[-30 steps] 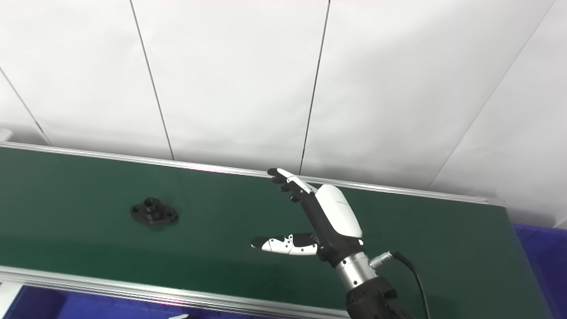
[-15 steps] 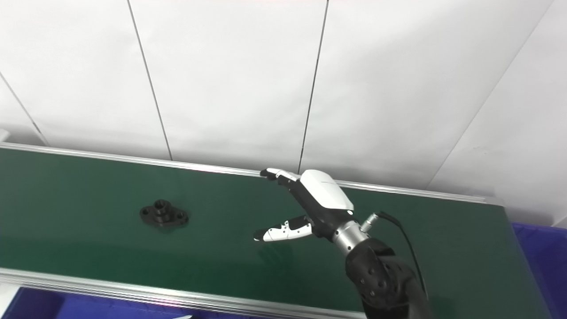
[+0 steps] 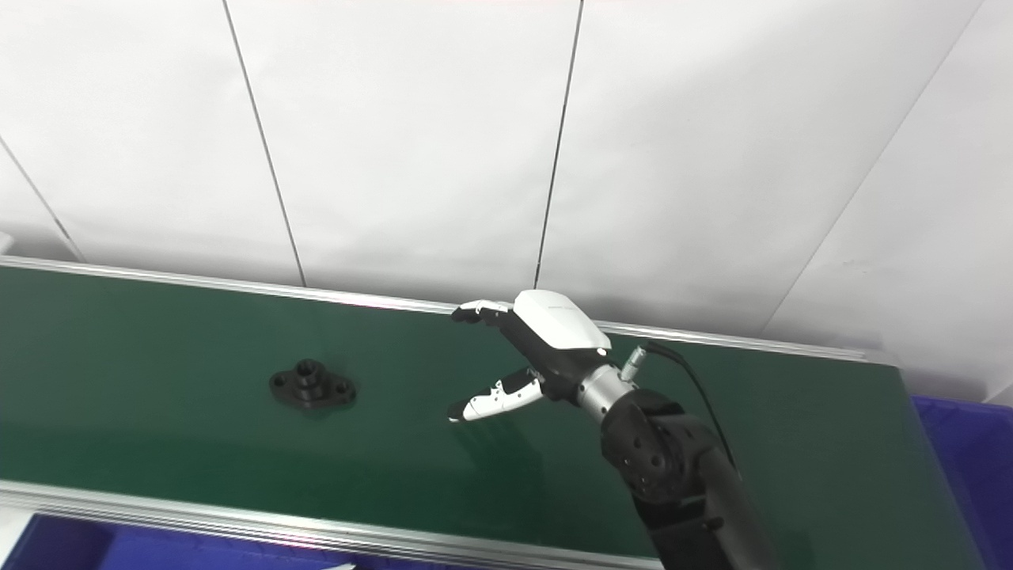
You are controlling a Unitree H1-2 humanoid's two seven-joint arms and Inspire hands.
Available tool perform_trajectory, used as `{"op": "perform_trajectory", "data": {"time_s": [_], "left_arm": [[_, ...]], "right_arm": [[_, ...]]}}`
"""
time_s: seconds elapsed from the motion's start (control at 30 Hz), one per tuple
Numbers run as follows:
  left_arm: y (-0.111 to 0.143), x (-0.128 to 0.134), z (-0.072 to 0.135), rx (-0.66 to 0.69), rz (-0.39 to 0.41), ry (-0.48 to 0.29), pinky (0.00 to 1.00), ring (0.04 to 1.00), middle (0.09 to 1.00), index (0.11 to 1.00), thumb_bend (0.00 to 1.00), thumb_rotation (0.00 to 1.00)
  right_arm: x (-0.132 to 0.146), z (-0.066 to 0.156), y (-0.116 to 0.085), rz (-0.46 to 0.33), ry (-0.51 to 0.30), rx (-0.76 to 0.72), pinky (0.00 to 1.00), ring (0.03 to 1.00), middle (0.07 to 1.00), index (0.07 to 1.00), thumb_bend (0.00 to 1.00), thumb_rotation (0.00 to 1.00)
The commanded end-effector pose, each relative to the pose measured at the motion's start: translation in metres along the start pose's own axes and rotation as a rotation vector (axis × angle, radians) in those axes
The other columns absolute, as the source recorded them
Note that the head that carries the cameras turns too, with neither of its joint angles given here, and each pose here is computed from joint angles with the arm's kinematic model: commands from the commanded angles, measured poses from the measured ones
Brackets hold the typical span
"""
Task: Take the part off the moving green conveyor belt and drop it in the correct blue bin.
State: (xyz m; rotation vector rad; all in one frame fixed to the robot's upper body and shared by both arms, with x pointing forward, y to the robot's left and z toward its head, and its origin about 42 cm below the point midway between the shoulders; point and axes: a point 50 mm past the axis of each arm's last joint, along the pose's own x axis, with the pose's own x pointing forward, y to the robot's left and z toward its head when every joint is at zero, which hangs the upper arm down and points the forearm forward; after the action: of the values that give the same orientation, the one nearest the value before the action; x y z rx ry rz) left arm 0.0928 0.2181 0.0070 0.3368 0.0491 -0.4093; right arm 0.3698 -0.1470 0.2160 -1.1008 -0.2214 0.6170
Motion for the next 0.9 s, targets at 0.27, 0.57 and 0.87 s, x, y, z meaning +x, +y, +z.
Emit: {"op": "perform_trajectory", "data": {"time_s": [0.27,0.57,0.87], "left_arm": [[0.003,0.000,0.006,0.019,-0.009,-0.062,0.72,0.773,0.800,0.784,0.78,0.32],[0.003,0.004,0.005,0.027,-0.021,-0.064,0.72,0.771,0.795,0.786,0.78,0.33],[0.000,0.007,0.005,0.029,-0.019,-0.074,0.71,0.764,0.792,0.783,0.78,0.31]], "right_arm": [[0.022,0.019,-0.010,-0.029,-0.057,-0.057,0.76,0.828,0.843,0.824,0.78,0.44],[0.045,0.021,-0.004,0.008,-0.031,-0.073,0.75,0.823,0.843,0.849,0.77,0.46],[0.070,0.025,-0.001,0.043,-0.017,-0.143,0.75,0.819,0.838,0.839,0.78,0.45]]}}
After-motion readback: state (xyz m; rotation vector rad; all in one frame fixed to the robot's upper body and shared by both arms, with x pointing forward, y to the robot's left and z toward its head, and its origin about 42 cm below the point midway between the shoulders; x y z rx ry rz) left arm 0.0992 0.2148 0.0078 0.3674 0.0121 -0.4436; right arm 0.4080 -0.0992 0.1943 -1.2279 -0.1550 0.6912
